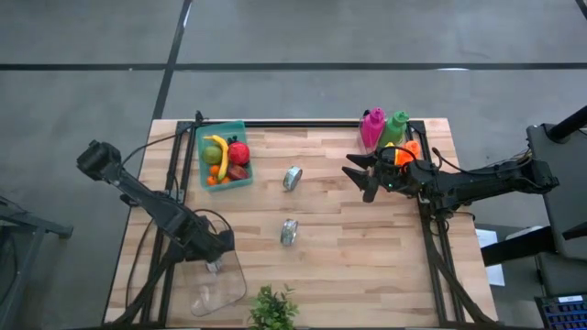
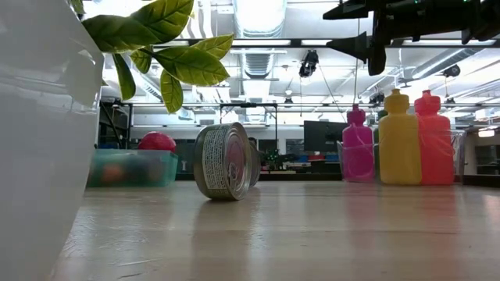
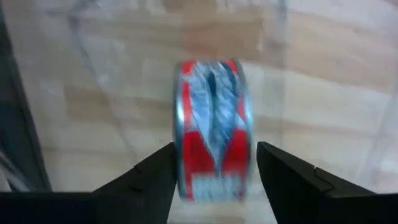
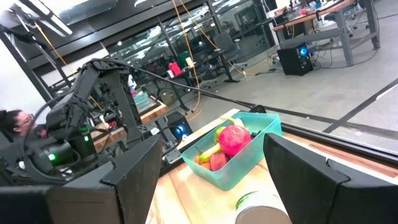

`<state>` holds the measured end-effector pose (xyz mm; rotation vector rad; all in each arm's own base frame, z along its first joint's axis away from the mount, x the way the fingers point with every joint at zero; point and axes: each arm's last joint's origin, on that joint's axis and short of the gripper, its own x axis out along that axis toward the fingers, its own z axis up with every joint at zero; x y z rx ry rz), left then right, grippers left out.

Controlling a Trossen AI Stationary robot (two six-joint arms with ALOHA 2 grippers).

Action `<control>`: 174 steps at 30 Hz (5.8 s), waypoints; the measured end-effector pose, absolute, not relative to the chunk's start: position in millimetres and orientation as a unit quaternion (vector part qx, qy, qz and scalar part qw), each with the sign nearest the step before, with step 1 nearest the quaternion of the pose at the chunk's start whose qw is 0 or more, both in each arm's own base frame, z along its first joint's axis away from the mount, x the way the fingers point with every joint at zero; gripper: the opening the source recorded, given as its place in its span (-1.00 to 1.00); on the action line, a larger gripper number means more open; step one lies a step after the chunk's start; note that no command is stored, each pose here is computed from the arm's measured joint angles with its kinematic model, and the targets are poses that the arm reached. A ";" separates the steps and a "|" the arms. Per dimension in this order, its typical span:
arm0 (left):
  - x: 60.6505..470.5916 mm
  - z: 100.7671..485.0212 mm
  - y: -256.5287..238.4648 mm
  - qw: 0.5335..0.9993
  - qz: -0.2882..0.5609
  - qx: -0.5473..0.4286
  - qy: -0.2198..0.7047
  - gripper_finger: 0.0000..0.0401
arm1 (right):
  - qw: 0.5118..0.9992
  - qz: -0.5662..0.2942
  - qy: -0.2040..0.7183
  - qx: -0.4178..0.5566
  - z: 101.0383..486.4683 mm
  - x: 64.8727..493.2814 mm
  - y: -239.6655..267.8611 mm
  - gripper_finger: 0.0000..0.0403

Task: Pick & Place Food Item
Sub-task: Put the red tuna can into the left transparent bin, then put the bottom green tuna can into the left transparent bin

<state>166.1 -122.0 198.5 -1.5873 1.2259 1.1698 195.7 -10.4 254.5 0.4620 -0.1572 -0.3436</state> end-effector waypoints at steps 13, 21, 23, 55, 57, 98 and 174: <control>168.7 240.9 -110.1 0.469 0.436 -0.638 0.427 0.11 | 0.956 -0.169 -0.077 0.227 254.4 195.8 -10.4 0.37; 181.7 256.7 -91.2 0.471 0.441 -0.648 0.405 0.11 | 0.956 -0.169 -0.077 0.227 254.4 195.8 -10.5 0.37; 185.7 259.5 -84.9 0.478 0.437 -0.647 0.402 0.11 | 0.956 -0.170 -0.077 0.227 254.4 195.7 -10.5 0.37; 338.6 269.4 -51.3 0.664 0.342 -0.456 0.484 0.11 | 0.956 -0.169 -0.077 0.228 254.4 195.8 -10.5 0.37; 344.1 264.1 -52.3 0.660 0.344 -0.465 0.479 0.11 | 0.956 -0.169 -0.077 0.228 254.5 195.8 -10.4 0.37; 383.2 208.0 -58.7 0.665 0.334 -0.461 0.484 0.11 | 0.957 -0.172 -0.067 0.226 252.5 195.8 -10.5 0.37; 382.2 211.1 -77.5 0.872 -0.230 0.118 0.416 0.11 | 0.957 -0.172 -0.067 0.225 252.3 195.9 -10.5 0.37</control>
